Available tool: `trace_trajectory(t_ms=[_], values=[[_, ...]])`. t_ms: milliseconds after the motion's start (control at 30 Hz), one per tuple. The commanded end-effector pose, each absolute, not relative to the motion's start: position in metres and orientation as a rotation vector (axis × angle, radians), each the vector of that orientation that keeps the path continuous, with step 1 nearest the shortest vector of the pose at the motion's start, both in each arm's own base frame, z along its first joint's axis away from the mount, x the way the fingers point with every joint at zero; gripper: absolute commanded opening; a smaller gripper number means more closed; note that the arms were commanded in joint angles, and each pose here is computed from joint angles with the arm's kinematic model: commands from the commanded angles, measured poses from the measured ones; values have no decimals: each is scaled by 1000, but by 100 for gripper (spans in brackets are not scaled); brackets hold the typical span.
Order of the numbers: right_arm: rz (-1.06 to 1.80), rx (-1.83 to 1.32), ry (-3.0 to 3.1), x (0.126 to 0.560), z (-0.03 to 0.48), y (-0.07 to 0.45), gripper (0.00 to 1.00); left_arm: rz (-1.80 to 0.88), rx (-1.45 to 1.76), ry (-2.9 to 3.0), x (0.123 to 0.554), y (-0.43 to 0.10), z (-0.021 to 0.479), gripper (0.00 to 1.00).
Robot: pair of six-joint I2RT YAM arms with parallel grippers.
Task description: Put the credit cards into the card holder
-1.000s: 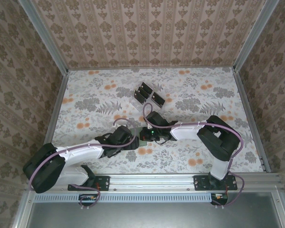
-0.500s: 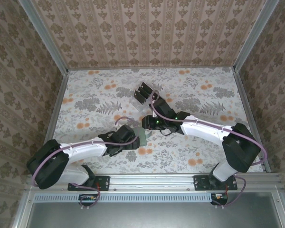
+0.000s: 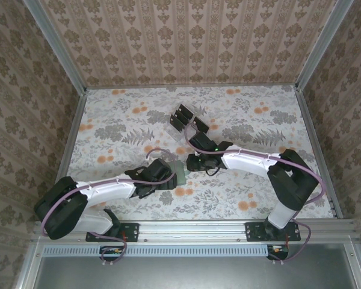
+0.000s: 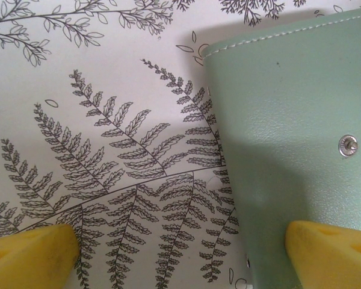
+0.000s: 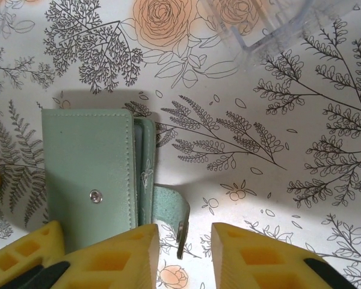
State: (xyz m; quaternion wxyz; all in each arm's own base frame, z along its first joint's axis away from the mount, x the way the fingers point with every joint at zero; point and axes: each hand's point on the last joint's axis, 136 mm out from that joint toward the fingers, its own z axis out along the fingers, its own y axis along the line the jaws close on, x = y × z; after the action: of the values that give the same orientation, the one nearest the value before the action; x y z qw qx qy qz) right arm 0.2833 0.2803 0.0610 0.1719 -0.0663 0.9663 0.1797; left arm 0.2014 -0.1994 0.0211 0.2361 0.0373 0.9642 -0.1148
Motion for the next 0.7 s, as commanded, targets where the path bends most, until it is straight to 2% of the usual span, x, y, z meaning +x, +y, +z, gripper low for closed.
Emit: trace_trajectory(t_ms=[0, 333, 500, 667], values=[[483, -193, 2740, 290, 63, 281, 27, -179, 89, 2753, 181, -172, -8, 100], [493, -186, 2754, 289, 56, 282, 13, -184, 89, 2746, 181, -172, -7, 100], [522, -181, 2746, 287, 60, 284, 1, -188, 88, 2743, 181, -171, -6, 100], [634, -173, 2716, 285, 76, 294, 0, -192, 98, 2733, 182, -171, 1, 100]])
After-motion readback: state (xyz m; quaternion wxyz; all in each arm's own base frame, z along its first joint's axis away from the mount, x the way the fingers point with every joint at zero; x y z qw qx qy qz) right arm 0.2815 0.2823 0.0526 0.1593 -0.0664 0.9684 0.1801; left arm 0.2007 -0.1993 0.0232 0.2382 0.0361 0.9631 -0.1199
